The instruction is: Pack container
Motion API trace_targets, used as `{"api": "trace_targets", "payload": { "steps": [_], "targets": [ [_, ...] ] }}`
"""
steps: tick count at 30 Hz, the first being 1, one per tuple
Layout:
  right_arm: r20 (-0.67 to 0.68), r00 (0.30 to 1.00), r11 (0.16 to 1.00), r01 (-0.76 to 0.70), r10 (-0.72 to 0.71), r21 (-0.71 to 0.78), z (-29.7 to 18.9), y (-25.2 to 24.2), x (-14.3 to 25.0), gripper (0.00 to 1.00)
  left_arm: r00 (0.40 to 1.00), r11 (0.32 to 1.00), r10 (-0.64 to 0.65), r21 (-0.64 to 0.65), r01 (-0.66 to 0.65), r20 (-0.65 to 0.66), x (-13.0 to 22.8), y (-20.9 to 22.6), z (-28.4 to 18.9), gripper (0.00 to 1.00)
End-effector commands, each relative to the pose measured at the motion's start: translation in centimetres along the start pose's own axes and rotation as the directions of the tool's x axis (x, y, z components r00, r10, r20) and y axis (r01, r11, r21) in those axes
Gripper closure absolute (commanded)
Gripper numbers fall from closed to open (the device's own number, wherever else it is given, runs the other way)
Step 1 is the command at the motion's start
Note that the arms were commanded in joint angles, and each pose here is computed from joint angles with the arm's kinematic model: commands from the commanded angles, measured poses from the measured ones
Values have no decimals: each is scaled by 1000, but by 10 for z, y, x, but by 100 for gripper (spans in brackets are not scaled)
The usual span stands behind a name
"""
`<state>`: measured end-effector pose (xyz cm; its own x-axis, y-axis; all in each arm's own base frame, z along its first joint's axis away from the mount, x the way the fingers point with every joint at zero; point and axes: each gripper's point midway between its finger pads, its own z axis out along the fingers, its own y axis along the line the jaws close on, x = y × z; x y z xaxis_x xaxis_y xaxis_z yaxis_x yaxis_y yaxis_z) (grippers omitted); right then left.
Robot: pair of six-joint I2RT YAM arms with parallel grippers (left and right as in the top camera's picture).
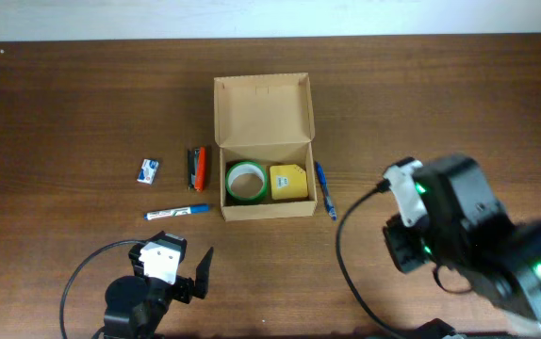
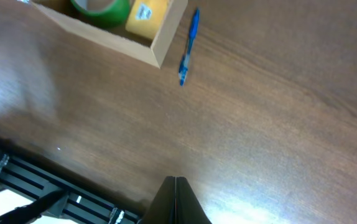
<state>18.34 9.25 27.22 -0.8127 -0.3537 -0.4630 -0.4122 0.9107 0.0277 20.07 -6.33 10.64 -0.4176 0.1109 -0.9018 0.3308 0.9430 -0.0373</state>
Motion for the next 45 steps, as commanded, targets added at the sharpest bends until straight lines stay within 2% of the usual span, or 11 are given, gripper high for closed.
{"api": "trace_targets", "payload": {
  "steps": [1,3,5,7,8,25,29,32,35,38,45],
  "targets": [
    [42,999,1000,7,-6,-9,-9,1,4,89,1000,1000,-8,13,8,6,0,-2,0,0],
    [54,999,1000,7,-6,-10,-12,1,5,58,1000,1000,-8,11,8,6,0,-2,0,0],
    [54,999,1000,7,-6,-10,-13,1,6,37,1000,1000,-8,-18,8,5,0,3,0,0],
    [45,999,1000,7,-6,-18,-12,2,8,5,1000,999,-8,-35,8,4,0,6,0,1],
    [43,999,1000,7,-6,-23,-12,3,8,1,1000,999,-8,-35,8,4,0,6,0,0],
    [38,999,1000,7,-6,-28,-11,4,7,1,1000,999,-8,-31,9,5,0,5,0,0],
    [38,999,1000,7,-6,-28,-11,4,7,1,1000,999,-8,34,8,8,0,-6,0,0],
    [38,999,1000,7,-6,-28,-11,4,7,1,997,994,-15,111,6,78,-18,-19,-1,1],
    [37,999,1000,7,-6,-28,-11,4,7,1,975,976,-113,203,73,191,-52,-32,-10,1],
    [38,999,1000,7,-6,-28,-11,4,7,1,956,968,-182,214,132,231,-73,-31,-22,0],
    [36,999,1000,7,-6,-28,-10,4,7,1,955,978,-187,134,159,230,-108,-19,-41,0]
  ]
}}
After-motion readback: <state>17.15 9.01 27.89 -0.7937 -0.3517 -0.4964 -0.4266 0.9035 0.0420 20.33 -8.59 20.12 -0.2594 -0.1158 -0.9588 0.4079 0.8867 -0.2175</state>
